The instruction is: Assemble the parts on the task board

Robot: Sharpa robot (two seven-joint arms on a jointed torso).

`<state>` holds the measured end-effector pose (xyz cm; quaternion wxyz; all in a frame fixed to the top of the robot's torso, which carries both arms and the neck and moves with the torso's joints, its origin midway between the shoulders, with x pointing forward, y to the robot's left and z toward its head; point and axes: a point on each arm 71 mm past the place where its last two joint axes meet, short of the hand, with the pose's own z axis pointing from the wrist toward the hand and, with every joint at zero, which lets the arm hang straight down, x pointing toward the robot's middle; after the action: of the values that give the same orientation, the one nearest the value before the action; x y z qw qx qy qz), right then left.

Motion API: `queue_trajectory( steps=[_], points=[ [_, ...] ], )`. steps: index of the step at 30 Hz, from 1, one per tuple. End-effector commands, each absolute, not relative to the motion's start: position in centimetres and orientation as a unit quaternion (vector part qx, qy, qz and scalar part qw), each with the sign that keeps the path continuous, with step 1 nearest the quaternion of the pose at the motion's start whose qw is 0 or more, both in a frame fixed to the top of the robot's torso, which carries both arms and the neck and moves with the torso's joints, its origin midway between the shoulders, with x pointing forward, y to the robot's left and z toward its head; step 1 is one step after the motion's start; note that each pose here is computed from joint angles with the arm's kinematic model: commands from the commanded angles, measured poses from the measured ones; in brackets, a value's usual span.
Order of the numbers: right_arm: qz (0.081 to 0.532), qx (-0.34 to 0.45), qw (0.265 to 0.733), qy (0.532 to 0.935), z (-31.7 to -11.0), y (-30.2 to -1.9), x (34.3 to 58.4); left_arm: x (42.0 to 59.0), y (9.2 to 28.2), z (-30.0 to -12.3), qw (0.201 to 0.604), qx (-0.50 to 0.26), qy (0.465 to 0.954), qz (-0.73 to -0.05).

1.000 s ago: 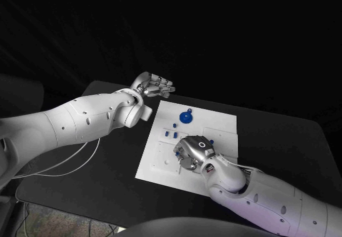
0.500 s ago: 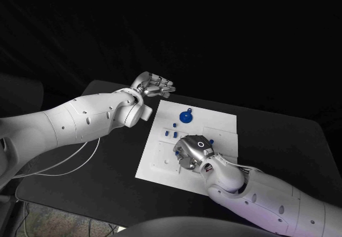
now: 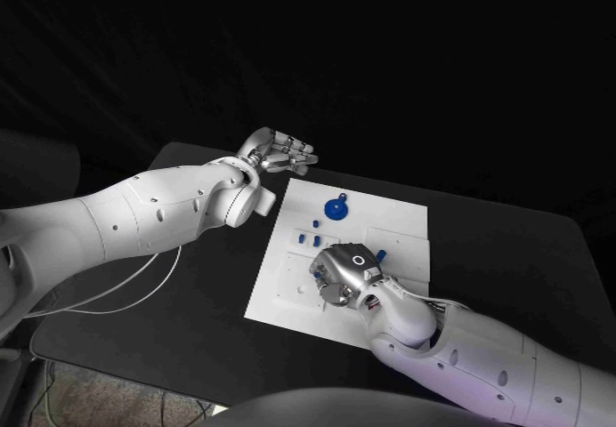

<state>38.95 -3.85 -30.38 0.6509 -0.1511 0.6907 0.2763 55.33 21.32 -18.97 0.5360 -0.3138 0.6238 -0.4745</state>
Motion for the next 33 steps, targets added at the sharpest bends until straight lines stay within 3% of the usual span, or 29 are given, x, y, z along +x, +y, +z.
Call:
queue_trajectory(
  steps=[1, 33],
  points=[
    [0.256, -0.163, 0.635, 0.710, -31.33, -4.16, 38.82, 55.29, 21.04, -18.94, 0.529, -0.310, 0.626, -0.481],
    [0.254, -0.147, 0.642, 0.708, -31.30, -4.50, 38.80, 55.29, 21.11, -19.10, 0.523, -0.311, 0.632, -0.480]
  ],
)
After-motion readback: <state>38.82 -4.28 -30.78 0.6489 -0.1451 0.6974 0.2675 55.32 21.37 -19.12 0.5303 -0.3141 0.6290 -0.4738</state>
